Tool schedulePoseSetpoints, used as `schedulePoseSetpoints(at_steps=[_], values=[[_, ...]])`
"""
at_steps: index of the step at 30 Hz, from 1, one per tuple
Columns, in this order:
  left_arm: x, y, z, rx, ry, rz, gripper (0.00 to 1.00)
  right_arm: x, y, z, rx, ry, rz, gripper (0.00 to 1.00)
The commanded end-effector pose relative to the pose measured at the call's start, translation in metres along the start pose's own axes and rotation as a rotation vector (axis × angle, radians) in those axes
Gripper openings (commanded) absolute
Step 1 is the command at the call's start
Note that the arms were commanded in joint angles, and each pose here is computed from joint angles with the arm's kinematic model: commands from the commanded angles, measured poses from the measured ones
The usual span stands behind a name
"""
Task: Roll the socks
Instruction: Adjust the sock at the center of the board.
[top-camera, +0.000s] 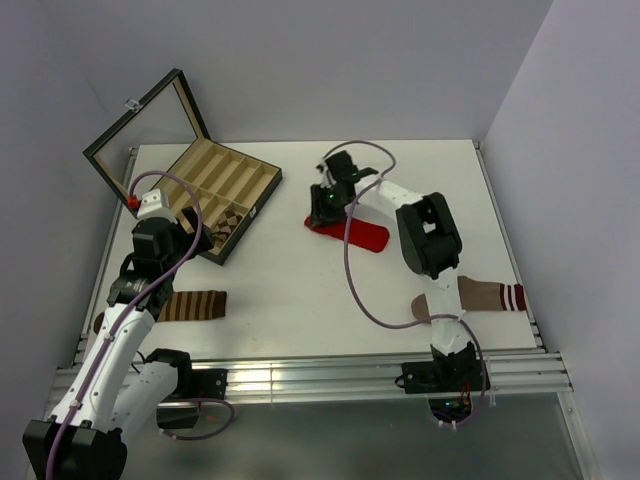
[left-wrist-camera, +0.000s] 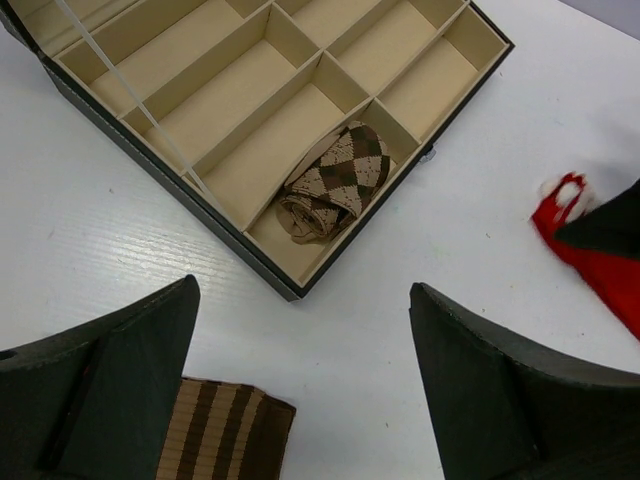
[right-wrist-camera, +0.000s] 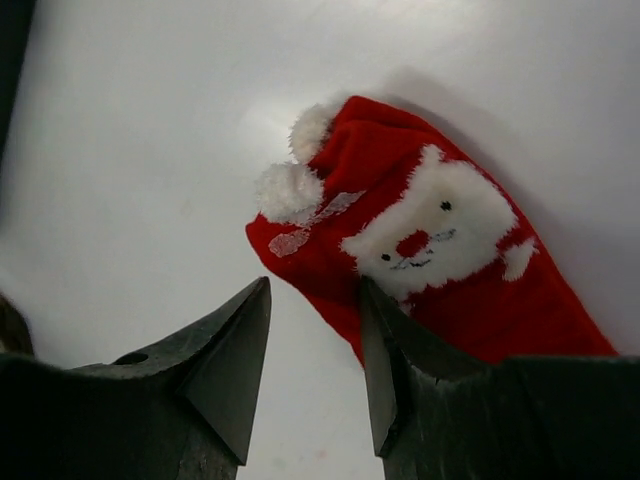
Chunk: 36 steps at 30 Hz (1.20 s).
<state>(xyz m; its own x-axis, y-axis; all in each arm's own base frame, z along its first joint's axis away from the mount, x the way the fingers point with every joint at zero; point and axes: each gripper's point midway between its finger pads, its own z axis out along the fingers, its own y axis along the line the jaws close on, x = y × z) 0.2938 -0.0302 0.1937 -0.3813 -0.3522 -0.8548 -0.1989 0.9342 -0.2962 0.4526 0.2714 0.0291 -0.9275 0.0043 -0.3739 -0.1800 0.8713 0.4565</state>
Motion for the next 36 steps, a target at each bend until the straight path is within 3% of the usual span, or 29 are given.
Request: schedulePoseSetpoints(at_steps=[1,6,9,11,16,21,36], values=[[-0.008,-0.003,0.001,0.007,-0.032,0.007,0.92,0.086,0.060,-0.024,-0.111,0.212,-0.331,0.48],[-0.008,-0.004,0.001,0.014,-0.033,0.007,0.92,0.165,0.080,-0.042,-0.131,0.332,-0.500,0.48],[-0.008,-0.004,0.001,0.018,-0.033,0.007,0.92,0.163,0.096,-0.065,-0.164,0.239,-0.497,0.48],[-0.008,-0.004,0.001,0.018,-0.033,0.007,0.92,0.144,0.107,-0.085,-0.162,0.119,-0.499,0.48],[-0.008,-0.005,0.001,0.022,-0.031,0.007,0.92,0.122,0.092,-0.100,-0.070,-0.029,-0.419,0.48],[-0.008,-0.007,0.001,0.031,-0.032,0.007,0.92,0.111,0.045,-0.080,0.036,-0.021,-0.340,0.46],[0.000,-0.017,0.003,0.095,0.003,0.023,0.93,0.060,-0.001,-0.026,0.188,-0.074,-0.334,0.43]])
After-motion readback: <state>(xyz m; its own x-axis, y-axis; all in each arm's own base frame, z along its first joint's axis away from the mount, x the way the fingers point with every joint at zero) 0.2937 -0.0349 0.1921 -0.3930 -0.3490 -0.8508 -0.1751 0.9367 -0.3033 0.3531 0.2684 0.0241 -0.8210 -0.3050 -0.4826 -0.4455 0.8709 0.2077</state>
